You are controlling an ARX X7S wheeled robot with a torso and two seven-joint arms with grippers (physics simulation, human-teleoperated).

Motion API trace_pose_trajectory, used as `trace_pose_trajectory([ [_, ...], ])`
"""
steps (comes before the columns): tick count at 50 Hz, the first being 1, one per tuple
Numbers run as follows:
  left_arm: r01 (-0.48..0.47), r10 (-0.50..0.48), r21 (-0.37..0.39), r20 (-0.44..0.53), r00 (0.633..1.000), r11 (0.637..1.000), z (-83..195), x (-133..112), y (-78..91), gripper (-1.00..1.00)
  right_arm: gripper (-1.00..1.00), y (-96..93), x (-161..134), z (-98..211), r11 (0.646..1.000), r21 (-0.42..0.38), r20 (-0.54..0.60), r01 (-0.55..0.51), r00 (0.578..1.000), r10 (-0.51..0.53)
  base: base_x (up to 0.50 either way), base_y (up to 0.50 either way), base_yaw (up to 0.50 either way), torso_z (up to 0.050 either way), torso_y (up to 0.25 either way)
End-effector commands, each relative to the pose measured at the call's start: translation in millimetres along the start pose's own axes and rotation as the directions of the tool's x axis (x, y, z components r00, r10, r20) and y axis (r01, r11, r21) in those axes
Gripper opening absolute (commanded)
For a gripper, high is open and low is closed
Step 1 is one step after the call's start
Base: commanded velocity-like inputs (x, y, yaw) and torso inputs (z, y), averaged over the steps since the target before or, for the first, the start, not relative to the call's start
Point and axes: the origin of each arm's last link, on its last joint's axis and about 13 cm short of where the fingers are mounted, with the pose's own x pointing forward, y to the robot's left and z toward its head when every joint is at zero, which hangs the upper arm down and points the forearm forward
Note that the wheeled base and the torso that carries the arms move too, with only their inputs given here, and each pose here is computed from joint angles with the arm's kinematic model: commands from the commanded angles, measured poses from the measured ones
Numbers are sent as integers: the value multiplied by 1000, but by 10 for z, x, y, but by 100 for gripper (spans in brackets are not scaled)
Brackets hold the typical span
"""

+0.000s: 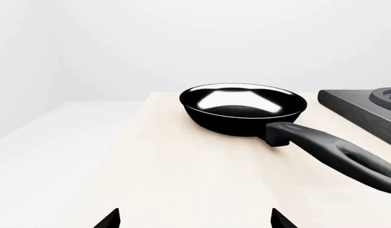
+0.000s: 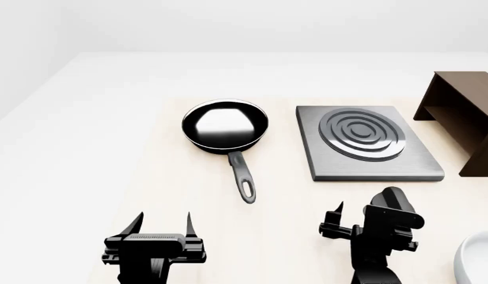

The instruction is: Turn on the stove.

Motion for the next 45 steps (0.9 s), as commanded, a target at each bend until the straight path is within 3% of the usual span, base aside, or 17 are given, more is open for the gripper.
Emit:
trace_pose_trajectory([
  [1,1,-1,-1,-1,1000,1000,-1,1,-1,100,100,-42,56,-16,1000,-3,-11,25,1000,-25,0,0,0,0,0],
  [45,0,0,-1,-3,1000,1000,-5,6,0,100,100,-226,182,25,993,43,-24,106,994,-105,0,0,0,0,0],
])
